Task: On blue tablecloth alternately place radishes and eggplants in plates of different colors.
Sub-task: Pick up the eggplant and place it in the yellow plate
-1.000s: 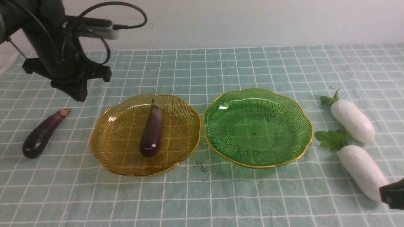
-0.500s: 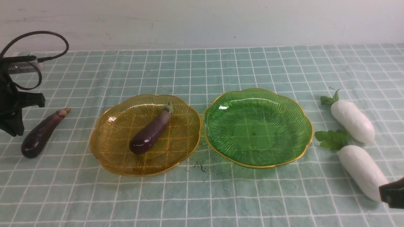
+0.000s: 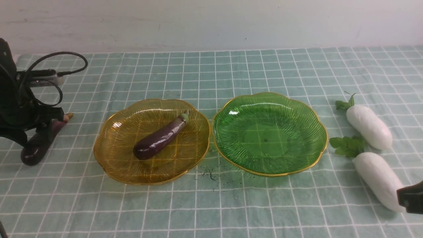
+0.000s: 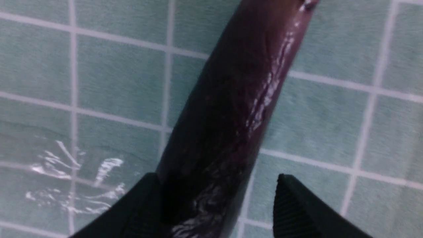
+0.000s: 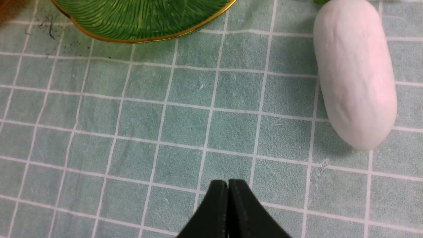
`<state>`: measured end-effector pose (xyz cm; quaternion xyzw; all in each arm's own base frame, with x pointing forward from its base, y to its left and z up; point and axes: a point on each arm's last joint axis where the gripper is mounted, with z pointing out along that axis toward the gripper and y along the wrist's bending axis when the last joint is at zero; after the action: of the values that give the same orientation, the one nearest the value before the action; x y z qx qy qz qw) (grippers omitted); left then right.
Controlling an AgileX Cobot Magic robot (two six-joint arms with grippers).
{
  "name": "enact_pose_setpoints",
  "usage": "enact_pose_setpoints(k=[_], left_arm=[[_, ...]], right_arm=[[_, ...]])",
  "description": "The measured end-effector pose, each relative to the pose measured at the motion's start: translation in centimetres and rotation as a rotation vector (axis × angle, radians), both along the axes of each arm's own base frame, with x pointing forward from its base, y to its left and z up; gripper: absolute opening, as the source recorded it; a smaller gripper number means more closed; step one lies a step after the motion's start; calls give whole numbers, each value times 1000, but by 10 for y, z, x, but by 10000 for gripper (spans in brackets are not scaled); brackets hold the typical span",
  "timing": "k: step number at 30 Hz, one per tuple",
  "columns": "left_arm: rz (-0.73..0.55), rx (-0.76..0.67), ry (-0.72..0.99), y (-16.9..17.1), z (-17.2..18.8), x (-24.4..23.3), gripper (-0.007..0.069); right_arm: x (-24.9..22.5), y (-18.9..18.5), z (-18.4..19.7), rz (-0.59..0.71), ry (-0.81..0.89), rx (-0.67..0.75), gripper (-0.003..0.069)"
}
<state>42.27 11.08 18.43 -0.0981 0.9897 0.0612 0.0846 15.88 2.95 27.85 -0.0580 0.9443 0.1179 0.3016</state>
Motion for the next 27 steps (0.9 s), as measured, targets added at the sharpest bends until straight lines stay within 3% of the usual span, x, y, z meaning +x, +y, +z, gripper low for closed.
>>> enact_pose_setpoints(k=[6,11,18,21,27], left_arm=[[5,-23,57,0,-25,3,382],[10,-30,93,-1,-21,2,363],[22,-86,4,-13,44,3,363],[-7,-217,-67,-46,67,6,363],[-216,-286,-22,-122,56,13,363]], right_arm=[[0,0,0,5,-3,-3,-15],[0,0,0,5,-5,-3,-15],[0,0,0,4,-7,-3,-15],[0,0,0,4,-8,-3,-15],[0,0,0,4,-8,-3,-15]])
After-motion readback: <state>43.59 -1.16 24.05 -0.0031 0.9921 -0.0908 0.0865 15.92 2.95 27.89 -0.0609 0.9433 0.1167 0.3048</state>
